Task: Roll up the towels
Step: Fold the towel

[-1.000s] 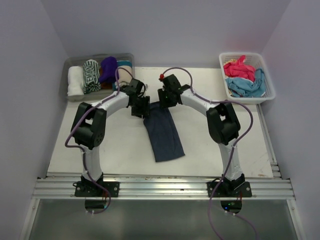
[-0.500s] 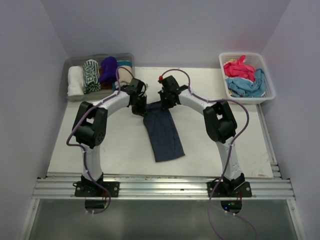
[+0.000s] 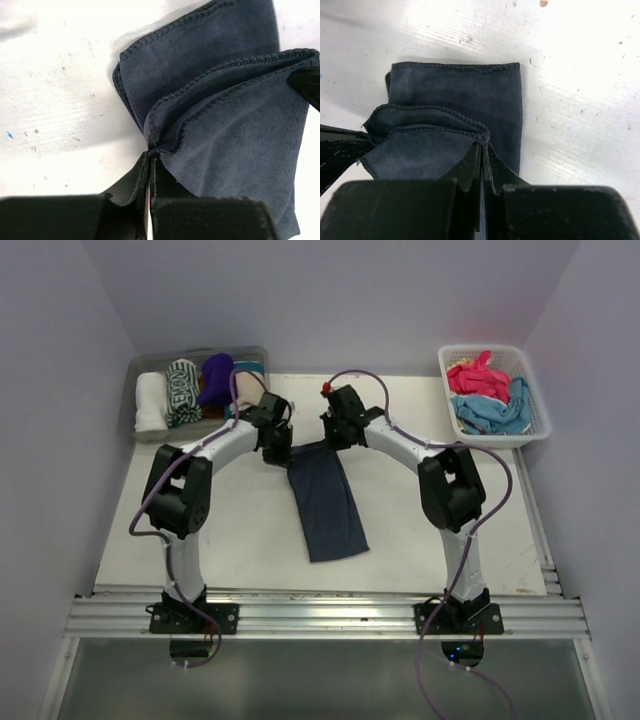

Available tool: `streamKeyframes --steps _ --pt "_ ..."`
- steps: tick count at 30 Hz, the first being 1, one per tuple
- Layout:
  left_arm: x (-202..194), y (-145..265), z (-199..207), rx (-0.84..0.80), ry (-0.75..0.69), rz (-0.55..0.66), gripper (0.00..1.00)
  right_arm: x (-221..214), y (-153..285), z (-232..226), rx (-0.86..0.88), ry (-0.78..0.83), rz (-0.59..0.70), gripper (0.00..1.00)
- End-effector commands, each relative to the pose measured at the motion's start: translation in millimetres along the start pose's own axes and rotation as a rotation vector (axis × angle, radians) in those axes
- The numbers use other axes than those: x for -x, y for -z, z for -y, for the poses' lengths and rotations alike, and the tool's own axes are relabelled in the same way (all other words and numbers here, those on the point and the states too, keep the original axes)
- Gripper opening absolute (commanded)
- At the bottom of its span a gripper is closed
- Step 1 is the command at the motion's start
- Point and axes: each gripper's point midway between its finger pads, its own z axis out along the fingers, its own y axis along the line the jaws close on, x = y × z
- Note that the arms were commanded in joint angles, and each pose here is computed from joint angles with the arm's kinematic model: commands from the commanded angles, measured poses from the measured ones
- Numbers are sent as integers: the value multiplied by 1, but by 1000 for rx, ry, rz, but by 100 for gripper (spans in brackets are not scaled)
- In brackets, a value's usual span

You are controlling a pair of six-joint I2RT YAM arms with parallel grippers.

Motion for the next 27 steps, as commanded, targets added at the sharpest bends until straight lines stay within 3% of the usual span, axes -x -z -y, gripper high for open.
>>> streamKeyframes --steps 1,7,16,19,20,23,27 --pt "40 37 16 -31 -16 131 0 41 32 2 -8 -24 130 0" --pt "60 43 24 -41 -21 166 0 49 29 6 -14 -27 136 0" --pt "94 3 12 -6 -6 168 0 66 -7 16 -18 -44 138 0" --pt "107 -17 -1 26 19 174 34 65 -25 25 -37 -76 132 3" --pt "113 -25 -3 40 23 177 56 62 -30 26 -43 -83 124 19" --pt "114 -26 -3 47 30 165 63 61 -24 28 -51 -95 129 36" --pt "123 1 0 45 33 238 63 65 -2 35 -79 -93 170 38"
